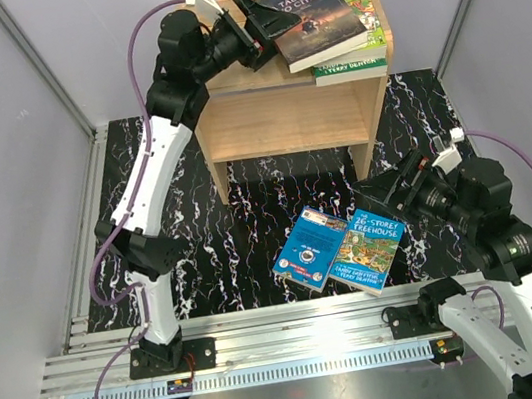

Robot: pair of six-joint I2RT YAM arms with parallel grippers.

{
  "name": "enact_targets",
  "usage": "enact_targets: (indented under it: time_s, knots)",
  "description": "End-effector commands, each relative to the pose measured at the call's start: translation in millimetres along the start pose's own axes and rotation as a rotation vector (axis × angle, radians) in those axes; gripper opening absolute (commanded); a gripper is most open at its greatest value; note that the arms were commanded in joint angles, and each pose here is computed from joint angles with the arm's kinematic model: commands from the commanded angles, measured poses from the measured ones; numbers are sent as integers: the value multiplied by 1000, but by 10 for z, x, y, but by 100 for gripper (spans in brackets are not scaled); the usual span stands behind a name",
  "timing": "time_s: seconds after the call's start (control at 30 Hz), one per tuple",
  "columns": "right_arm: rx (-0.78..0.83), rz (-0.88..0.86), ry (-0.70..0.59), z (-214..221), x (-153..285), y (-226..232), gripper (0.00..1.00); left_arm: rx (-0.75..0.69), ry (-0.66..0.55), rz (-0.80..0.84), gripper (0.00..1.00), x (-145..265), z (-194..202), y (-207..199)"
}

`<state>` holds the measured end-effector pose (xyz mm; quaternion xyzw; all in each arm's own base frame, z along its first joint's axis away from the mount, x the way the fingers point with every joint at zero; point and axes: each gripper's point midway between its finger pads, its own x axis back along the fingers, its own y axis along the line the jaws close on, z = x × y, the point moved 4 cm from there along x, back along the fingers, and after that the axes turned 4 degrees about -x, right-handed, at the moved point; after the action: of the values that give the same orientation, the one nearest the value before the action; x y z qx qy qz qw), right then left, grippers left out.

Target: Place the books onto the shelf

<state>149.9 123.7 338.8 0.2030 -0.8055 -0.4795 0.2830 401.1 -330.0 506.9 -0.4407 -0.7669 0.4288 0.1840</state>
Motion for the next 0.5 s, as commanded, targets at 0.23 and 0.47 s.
enact_targets:
  time_s: [0.23,0.47]
  knots:
    - [-15,-20,-33,79,155,-23,99,-73,20,-96,99,257,52,17]
    - [-31,-2,-34,121,184,-89,99,-57,-2,-5,32,218,14,-124]
